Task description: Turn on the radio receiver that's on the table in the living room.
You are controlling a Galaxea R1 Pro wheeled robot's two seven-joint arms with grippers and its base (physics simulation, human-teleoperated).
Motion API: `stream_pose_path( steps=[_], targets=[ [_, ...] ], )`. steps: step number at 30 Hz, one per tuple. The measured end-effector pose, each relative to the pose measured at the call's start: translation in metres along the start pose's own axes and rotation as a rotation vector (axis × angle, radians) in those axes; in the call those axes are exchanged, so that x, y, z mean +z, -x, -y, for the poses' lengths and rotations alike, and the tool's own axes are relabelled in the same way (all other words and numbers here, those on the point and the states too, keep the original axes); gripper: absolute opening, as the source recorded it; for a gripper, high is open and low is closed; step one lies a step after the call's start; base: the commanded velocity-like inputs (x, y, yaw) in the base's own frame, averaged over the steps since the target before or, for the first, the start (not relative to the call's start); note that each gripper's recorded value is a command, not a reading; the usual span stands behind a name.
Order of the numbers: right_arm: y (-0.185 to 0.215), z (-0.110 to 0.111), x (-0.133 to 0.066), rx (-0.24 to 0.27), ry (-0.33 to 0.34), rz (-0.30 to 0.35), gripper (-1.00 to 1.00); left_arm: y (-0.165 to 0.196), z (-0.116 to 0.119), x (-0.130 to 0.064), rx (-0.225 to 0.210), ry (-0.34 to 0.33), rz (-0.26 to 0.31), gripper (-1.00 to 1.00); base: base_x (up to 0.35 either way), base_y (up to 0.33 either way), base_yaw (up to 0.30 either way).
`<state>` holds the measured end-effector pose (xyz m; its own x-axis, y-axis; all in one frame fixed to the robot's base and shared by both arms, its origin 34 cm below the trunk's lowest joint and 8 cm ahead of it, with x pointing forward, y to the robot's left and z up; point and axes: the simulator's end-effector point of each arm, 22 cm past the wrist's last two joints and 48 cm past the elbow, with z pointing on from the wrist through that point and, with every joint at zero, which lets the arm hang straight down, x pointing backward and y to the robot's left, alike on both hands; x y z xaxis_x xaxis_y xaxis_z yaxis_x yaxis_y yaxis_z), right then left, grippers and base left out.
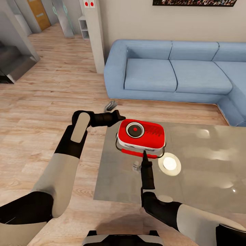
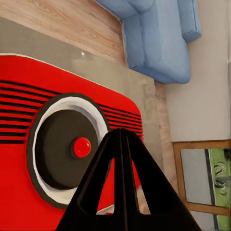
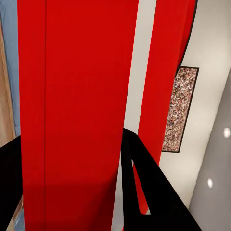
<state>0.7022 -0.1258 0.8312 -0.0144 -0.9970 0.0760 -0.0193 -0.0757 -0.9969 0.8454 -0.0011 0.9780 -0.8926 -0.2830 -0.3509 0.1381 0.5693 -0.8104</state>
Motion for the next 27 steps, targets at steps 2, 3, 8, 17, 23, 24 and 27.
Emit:
stream_pose_path(
  steps=[2, 3, 8, 17, 23, 24, 27],
  targets=[
    [0.000, 0.000, 0.000, -0.002, -0.001, 0.000, -1.00, 0.002, 0.003, 0.003, -0.020, -0.011, -0.006, -1.00, 0.000, 0.000, 0.000],
    [-0.001, 0.000, 0.000, -0.002, -0.001, 0.000, -1.00, 0.002, 0.003, 0.003, -0.023, -0.010, -0.007, -1.00, 0.000, 0.000, 0.000],
    [-0.001, 0.000, 0.000, -0.004, -0.002, 0.001, -1.00, 0.005, 0.002, 0.011, -0.039, 0.019, -0.025, -1.00, 0.000, 0.000, 0.000],
    [-0.001, 0.000, 0.000, -0.004, -0.001, 0.001, -1.00, 0.001, -0.008, 0.015, -0.054, 0.046, -0.041, -1.00, 0.000, 0.000, 0.000],
    [-0.001, 0.000, 0.000, -0.005, -0.002, 0.001, -1.00, -0.004, -0.017, 0.020, -0.075, 0.065, -0.063, -1.00, 0.000, 0.000, 0.000],
    [-0.001, 0.000, 0.000, -0.006, -0.003, 0.001, -1.00, -0.003, -0.018, 0.022, -0.080, 0.072, -0.071, -1.00, 0.000, 0.000, 0.000],
    [-0.002, 0.002, 0.000, -0.007, -0.012, 0.001, -1.00, 0.001, -0.019, 0.024, -0.086, 0.080, -0.080, -1.00, 0.000, 0.000, 0.000]
  ],
)
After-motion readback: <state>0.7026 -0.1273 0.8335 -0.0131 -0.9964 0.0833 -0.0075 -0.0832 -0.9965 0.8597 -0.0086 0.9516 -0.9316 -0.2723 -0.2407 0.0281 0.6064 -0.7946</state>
